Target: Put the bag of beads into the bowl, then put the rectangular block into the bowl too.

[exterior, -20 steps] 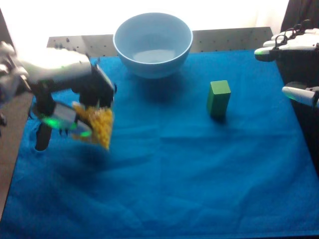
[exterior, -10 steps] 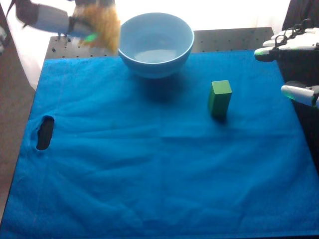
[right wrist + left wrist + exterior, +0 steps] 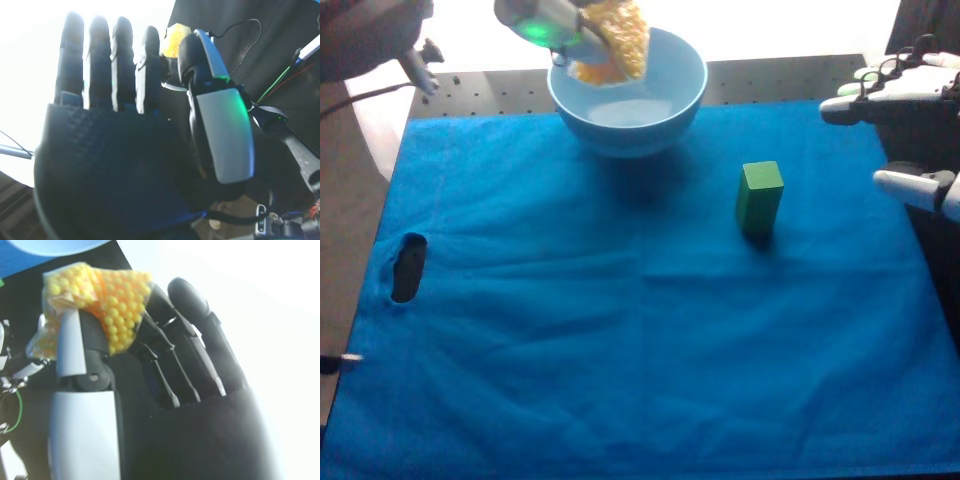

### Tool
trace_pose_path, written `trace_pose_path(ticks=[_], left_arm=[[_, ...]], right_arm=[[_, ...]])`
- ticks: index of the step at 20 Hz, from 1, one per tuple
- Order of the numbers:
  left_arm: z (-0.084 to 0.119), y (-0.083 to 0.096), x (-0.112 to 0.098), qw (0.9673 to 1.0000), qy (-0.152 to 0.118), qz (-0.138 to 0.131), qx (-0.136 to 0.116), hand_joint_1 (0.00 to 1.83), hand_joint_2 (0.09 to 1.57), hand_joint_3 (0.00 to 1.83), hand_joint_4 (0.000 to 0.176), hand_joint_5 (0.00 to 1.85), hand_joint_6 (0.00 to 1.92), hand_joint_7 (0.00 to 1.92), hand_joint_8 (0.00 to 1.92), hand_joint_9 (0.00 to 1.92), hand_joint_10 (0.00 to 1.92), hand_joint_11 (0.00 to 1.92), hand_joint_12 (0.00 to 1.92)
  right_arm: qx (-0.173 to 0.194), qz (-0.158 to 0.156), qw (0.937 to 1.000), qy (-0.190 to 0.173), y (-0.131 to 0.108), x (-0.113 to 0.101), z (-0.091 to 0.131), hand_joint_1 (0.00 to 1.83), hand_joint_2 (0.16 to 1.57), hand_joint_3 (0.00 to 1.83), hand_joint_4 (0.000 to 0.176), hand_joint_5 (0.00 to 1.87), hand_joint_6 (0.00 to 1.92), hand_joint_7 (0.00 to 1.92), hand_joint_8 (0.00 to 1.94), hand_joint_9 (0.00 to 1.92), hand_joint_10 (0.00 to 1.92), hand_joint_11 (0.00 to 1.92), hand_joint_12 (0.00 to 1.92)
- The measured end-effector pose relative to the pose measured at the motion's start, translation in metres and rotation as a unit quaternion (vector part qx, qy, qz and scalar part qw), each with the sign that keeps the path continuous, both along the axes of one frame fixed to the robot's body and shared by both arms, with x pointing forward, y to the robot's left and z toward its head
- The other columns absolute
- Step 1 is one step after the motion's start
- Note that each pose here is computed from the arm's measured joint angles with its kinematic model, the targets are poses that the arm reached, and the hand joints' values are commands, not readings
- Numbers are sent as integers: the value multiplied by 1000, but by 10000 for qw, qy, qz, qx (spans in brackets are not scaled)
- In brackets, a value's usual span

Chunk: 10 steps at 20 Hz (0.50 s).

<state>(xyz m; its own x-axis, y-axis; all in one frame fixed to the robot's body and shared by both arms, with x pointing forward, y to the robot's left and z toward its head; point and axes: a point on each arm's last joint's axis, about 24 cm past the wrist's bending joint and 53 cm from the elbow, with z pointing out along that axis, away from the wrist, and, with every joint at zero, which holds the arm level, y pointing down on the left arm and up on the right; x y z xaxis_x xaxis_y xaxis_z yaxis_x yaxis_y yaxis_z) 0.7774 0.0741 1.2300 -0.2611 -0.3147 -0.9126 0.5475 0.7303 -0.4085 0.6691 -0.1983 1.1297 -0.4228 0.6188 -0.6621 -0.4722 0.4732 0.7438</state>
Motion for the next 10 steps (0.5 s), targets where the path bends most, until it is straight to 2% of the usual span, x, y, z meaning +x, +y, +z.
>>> trace_pose_path(ticks=[1,2,3,4,5,6,7,8,9,10], left_arm=[[-5,-3,5,10000,42,48,57,1238,1075,1,18,1015,902,1115,796,1114,456,808,1189],[-11,-3,13,9998,113,134,138,1235,1093,2,0,978,896,1074,926,1102,455,793,1273],[-15,-2,16,9995,172,189,183,1096,1041,0,0,792,357,839,489,906,362,564,1388],[-18,2,19,9992,216,257,220,996,1007,0,18,701,123,720,245,765,292,303,1518],[-20,7,22,9988,252,334,261,937,983,0,51,610,28,620,87,630,204,132,1450],[-22,10,24,9985,262,372,307,912,979,0,60,576,5,596,31,594,154,76,1381],[-22,13,26,9982,275,422,334,900,986,3,73,553,2,592,18,597,146,96,1387],[-22,13,26,9981,280,427,334,874,990,2,79,530,0,585,8,590,130,64,1404],[-21,13,26,9982,277,427,333,838,985,0,100,481,0,559,1,549,93,35,1360],[-21,13,26,9982,274,426,334,820,983,1,140,381,8,480,2,449,38,6,1126]], right_arm=[[7,20,10000,-24,2,1,0,869,1331,0,38,568,7,492,5,359,6,121,300],[28,33,10000,-20,4,1,0,885,1331,0,34,582,3,503,2,374,2,116,359],[21,67,10000,-32,6,0,0,877,1336,2,34,587,3,496,0,367,0,119,380],[18,65,10000,-42,6,0,1,870,1335,1,35,594,4,478,0,345,0,108,383],[7,49,10000,-31,5,1,0,879,1332,1,28,607,0,471,0,327,0,73,429],[-1,47,10000,-25,5,1,0,894,1331,0,22,621,3,467,0,322,0,63,447],[-4,45,10000,-21,5,1,-1,930,1323,0,0,687,3,497,1,370,3,101,500],[-2,54,10000,-18,5,1,-1,932,1322,0,0,718,9,511,4,386,6,114,513],[9,55,10000,-11,6,1,-2,951,1319,0,0,753,14,528,6,407,9,133,521],[12,70,10000,1,8,0,-3,966,1315,0,0,759,12,524,3,402,5,130,521]])
